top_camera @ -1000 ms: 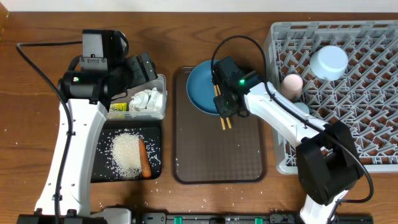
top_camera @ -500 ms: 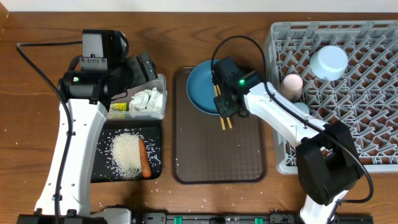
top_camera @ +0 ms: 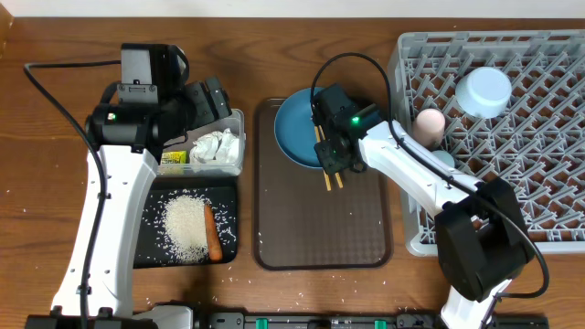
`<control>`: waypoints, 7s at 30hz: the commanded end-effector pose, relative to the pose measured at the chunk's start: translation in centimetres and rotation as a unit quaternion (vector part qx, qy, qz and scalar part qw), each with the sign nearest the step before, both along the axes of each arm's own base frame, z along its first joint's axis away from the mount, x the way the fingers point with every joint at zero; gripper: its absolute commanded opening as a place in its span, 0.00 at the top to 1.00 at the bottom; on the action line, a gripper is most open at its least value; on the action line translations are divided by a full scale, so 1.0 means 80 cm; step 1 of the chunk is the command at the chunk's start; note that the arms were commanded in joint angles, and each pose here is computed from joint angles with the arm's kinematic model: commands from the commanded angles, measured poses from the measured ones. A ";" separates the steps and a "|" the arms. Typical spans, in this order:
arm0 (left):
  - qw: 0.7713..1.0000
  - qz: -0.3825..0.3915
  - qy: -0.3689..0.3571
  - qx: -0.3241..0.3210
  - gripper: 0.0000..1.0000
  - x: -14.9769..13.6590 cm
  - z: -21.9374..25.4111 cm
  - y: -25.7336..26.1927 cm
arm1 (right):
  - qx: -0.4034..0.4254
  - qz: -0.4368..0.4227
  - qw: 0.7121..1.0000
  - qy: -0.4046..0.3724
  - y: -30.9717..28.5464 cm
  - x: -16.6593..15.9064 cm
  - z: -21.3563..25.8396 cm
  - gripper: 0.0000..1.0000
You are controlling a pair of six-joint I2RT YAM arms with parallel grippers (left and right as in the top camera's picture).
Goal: Sort waste into correct bins and load items into the dishwasher rack
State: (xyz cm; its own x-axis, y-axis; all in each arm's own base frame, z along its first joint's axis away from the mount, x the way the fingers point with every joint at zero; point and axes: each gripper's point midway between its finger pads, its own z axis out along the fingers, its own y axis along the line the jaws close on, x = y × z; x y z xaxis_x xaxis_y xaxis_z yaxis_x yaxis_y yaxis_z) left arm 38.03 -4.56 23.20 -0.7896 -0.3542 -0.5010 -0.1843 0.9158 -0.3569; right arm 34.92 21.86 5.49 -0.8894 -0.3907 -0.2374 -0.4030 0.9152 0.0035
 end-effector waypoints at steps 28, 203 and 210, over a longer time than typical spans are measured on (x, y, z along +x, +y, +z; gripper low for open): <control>1.000 0.005 -0.009 0.003 0.05 -0.001 0.008 0.004 | 0.011 -0.012 1.000 0.004 0.014 -0.006 -0.007 0.75; 1.000 0.005 -0.009 0.003 0.05 -0.001 0.008 0.004 | 0.058 -0.020 0.985 -0.163 0.055 0.007 0.088 0.62; 1.000 0.005 -0.009 0.003 0.05 -0.001 0.008 0.004 | 0.032 -0.021 0.990 -0.135 0.056 0.013 0.038 0.61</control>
